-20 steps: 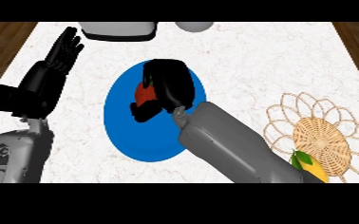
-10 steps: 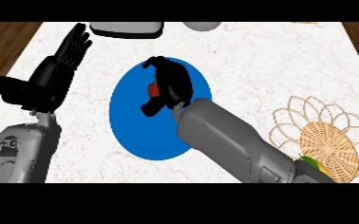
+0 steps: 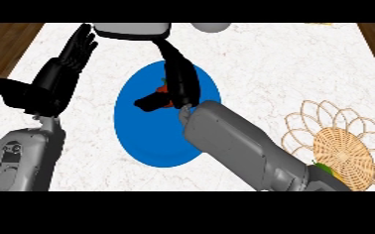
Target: Pick the bell pepper from the placemat and place it in the plate
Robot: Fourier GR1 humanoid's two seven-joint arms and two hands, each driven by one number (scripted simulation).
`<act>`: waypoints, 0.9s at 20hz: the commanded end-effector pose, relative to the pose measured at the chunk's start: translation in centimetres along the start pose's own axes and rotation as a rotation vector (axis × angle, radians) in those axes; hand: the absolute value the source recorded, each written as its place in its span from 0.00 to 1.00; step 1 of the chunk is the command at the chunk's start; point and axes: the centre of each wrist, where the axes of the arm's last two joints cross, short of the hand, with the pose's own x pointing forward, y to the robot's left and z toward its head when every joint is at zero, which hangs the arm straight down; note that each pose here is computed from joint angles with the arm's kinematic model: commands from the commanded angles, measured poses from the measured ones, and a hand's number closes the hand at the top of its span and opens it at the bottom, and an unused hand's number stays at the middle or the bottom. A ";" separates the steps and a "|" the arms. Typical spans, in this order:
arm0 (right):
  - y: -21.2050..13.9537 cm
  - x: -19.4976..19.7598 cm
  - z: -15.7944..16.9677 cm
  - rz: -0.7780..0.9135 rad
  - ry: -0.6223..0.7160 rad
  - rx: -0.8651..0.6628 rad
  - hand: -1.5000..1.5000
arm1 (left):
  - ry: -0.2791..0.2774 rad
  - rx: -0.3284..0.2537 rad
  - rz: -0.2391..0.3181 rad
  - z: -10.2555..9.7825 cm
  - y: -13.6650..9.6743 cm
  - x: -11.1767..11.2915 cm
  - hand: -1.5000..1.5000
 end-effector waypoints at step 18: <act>-12.7 -10.2 1.2 -0.288 -0.050 -0.092 0.00 | 0.035 0.070 -0.029 2.8 2.8 0.5 0.50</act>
